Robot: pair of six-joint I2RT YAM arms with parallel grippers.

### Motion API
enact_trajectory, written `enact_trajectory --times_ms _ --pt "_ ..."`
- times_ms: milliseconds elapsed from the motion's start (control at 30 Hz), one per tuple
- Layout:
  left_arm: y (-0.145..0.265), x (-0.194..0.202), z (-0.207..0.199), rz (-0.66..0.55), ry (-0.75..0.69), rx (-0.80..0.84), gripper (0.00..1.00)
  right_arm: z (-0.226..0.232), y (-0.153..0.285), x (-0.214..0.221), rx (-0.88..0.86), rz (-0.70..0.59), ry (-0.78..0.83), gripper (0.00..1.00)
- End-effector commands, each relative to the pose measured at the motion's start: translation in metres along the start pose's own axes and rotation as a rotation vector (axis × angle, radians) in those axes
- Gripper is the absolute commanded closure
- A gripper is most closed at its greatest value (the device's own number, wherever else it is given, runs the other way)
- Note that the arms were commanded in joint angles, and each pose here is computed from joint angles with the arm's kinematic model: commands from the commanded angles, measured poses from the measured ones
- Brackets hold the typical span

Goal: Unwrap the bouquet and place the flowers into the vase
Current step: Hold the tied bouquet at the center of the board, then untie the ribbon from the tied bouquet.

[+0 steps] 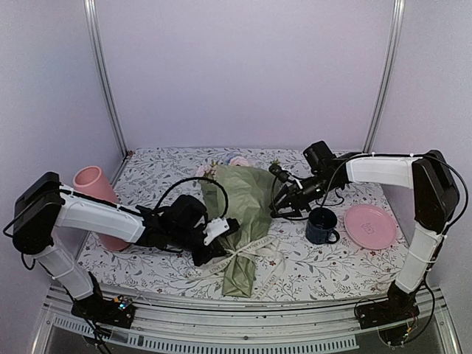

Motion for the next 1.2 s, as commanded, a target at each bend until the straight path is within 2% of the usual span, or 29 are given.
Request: enact_trajectory --times_ms 0,167,400,700,900,1167 --pt "-0.002 0.0 -0.003 0.003 -0.006 0.016 0.99 -0.01 -0.015 -0.016 -0.023 -0.022 0.047 0.43" --pt "-0.004 -0.003 -0.004 -0.007 0.002 0.024 1.0 -0.027 -0.034 -0.028 -0.044 -0.057 0.037 0.44" --pt "0.001 -0.01 -0.005 -0.054 0.013 -0.01 1.0 -0.059 -0.062 -0.023 -0.04 -0.076 -0.081 0.46" --pt "0.012 -0.04 -0.015 -0.255 0.08 -0.023 1.0 -0.076 -0.095 0.016 -0.052 -0.022 -0.259 0.5" --pt "0.023 -0.062 -0.023 -0.344 0.048 -0.083 1.0 -0.081 -0.103 0.035 -0.031 0.017 -0.317 0.5" --pt "0.063 -0.099 -0.034 -0.48 0.013 -0.129 1.0 -0.084 -0.111 0.052 -0.026 0.048 -0.365 0.5"
Point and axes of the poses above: each gripper's point midway between its finger pads, its own y axis back along the fingers, its own z axis along the line the jaws close on, x = y × z, the point moved 5 cm from there along y, back along the fingers, and after that the axes turned 15 degrees about y, right-handed, at the moved point
